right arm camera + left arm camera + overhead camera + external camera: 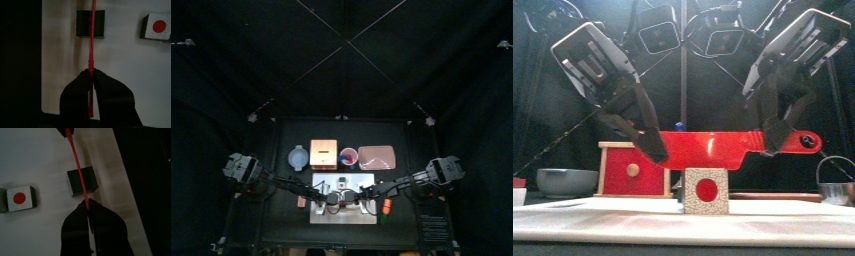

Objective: Cut the sushi into 4 pieces with the knife
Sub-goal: Cut the sushi into 4 pieces

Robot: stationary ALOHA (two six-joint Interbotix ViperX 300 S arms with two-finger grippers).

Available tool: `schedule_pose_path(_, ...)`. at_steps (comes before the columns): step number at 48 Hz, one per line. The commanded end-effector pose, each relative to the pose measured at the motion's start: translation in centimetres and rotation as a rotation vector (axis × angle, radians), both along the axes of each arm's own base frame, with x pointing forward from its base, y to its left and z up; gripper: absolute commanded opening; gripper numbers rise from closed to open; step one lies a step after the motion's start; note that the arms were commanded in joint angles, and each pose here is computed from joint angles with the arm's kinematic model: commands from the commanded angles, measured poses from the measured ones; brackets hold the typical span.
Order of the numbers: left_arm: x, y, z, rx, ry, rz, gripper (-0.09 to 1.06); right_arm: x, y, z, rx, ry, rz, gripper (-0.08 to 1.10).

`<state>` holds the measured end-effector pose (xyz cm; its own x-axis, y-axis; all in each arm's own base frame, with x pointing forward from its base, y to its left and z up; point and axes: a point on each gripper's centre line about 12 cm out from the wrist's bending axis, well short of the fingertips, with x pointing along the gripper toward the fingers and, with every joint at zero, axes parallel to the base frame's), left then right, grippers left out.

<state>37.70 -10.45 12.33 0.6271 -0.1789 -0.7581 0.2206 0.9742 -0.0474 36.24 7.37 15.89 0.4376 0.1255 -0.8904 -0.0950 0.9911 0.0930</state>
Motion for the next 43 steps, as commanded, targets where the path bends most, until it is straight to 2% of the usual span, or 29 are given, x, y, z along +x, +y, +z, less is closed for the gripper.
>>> schedule_pose_path(1, -0.1, -0.7, 0.4, 0.002, -0.004, -0.022, 0.20, 0.6, -0.1, 1.3, -0.001, -0.041, 0.003, 0.26)
schedule_pose_path(11, -0.1, -0.9, 0.7, 0.000, -0.011, -0.025, 0.20, 0.6, -0.1, 1.3, -0.003, -0.041, 0.004, 0.26)
schedule_pose_path(18, -0.4, -0.6, -0.2, 0.006, 0.013, -0.022, 0.20, 0.5, -0.4, 0.3, -0.010, -0.016, 0.000, 0.26)
schedule_pose_path(34, -0.5, -0.4, -0.8, 0.012, 0.022, -0.018, 0.20, 0.5, -0.5, -0.1, -0.027, -0.007, 0.010, 0.26)
schedule_pose_path(43, -0.9, -0.3, -3.1, 0.025, 0.085, -0.014, 0.20, 0.8, -0.2, -1.9, -0.017, 0.025, 0.004, 0.26)
